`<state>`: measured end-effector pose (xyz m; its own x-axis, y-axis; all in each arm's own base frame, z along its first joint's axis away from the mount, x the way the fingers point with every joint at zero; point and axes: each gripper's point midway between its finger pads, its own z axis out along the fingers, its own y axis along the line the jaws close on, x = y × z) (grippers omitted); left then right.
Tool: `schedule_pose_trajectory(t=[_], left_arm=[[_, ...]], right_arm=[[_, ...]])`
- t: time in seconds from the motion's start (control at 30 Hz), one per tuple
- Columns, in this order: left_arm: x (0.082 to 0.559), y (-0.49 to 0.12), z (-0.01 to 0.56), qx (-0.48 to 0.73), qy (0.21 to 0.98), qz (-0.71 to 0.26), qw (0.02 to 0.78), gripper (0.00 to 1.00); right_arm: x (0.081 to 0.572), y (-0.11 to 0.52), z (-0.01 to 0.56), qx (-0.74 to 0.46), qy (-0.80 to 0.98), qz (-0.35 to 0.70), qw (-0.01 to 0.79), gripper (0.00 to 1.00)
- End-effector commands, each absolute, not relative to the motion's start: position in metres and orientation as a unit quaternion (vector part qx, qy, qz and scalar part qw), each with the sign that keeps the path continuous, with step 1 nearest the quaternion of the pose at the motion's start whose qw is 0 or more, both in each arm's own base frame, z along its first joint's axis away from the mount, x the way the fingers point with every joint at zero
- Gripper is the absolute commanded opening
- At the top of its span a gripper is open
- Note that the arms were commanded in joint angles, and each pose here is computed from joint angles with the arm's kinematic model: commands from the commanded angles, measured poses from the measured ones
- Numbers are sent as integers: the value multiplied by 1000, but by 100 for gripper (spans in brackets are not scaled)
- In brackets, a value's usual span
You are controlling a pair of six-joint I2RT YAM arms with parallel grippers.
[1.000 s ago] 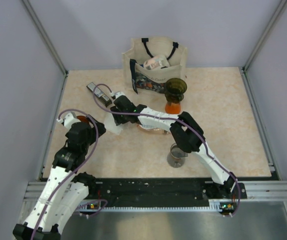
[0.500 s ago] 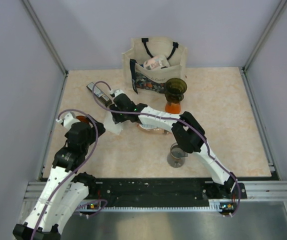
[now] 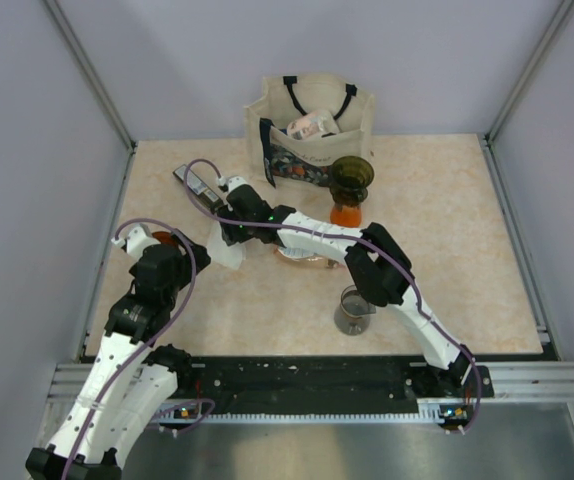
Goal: Place the coffee filter in the dripper
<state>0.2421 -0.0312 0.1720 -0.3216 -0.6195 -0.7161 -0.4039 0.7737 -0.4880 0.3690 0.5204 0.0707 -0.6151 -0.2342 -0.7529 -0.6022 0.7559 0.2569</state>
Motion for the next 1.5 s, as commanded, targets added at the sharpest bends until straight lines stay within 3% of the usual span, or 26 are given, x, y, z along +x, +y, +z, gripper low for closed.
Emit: schedule_pose_trajectory(t=[0.0, 0.93, 1.47], left_arm=[[245, -29, 176, -326, 794, -113, 500, 99], [245, -29, 174, -325, 796, -113, 498, 99], [245, -29, 173, -325, 797, -112, 497, 99]], right_arm=[[368, 531, 103, -234, 847, 276, 389, 49], [383, 521, 72, -216, 865, 255, 373, 49], [369, 535, 79, -222, 859, 302, 348, 46]])
